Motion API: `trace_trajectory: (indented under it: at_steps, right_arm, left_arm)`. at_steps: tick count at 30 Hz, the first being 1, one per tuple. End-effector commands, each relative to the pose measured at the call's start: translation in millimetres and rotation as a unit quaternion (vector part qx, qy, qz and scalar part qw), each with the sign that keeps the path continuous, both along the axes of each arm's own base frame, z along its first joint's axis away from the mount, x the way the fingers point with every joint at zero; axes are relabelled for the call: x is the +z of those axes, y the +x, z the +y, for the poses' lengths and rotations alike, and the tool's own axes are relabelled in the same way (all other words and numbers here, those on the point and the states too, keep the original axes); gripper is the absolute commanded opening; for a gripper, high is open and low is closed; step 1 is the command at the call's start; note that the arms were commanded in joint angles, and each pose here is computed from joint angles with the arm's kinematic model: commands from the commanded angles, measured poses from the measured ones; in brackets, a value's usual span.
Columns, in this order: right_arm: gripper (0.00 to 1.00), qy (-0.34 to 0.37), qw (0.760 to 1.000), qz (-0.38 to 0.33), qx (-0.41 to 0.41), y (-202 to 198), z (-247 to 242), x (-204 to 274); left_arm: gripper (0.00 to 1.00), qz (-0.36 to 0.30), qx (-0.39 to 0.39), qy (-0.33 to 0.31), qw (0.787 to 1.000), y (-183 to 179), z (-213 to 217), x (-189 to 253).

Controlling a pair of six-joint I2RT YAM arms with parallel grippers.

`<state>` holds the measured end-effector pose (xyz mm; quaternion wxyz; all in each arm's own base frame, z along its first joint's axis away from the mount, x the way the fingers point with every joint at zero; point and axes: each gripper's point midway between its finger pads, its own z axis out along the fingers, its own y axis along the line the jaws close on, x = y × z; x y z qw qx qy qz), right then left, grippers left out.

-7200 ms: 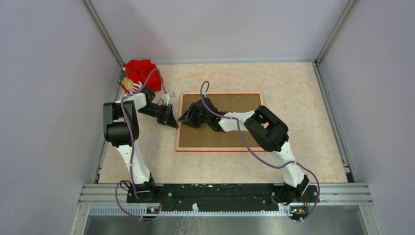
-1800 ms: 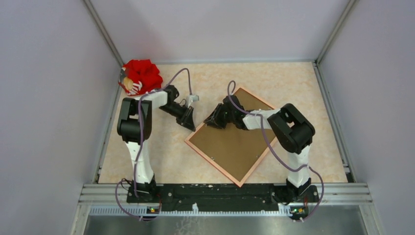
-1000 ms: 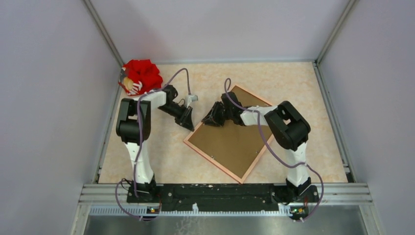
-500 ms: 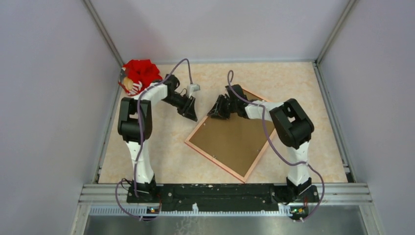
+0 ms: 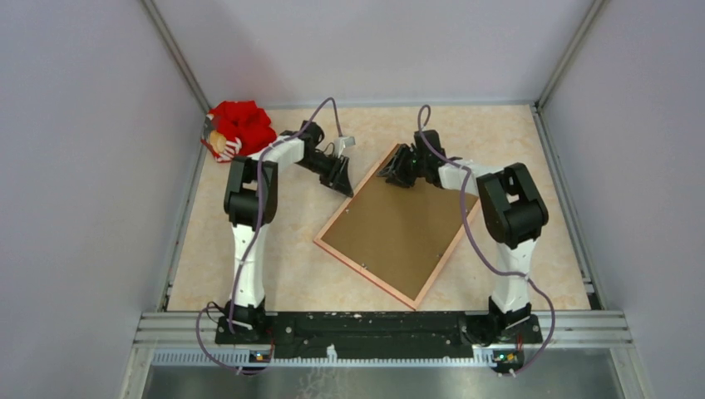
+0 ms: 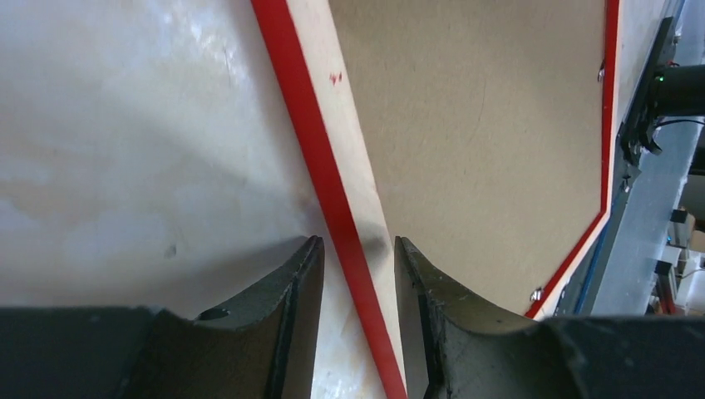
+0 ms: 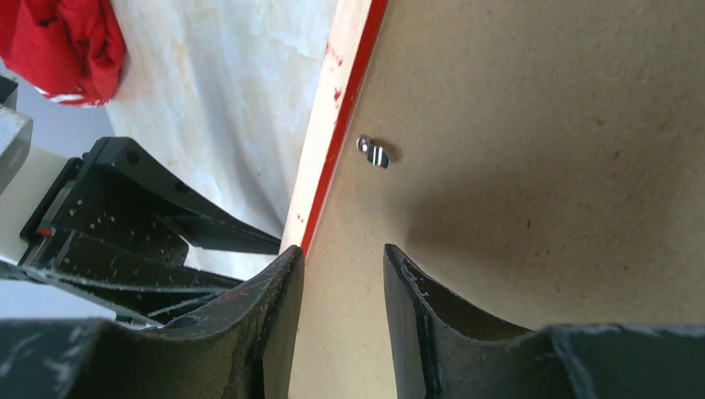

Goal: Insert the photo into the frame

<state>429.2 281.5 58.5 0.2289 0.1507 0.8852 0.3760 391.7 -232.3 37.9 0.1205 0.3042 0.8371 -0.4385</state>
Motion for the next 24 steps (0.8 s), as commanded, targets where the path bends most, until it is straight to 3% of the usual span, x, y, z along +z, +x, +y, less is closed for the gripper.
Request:
trace_trajectory:
  at_steps: [1, 12, 24]
  right_arm:
    - [0.41, -0.014, 1.000, -0.018, -0.011, 25.3, -5.7, 2.8]
    - [0.40, -0.023, 0.999, -0.018, -0.025, 51.9, -8.4, -8.6]
    - [0.40, -0.025, 0.999, -0.008, -0.026, 60.9, -7.2, -15.9]
  left_arm:
    - [0.43, -0.019, 0.000, -0.014, 1.000, 15.0, -16.0, 7.2]
    - [0.32, -0.016, -0.014, 0.002, 1.000, 5.2, -16.9, -6.6]
    - [0.30, -0.022, -0.024, 0.011, 0.999, -0.2, -17.8, -10.4]
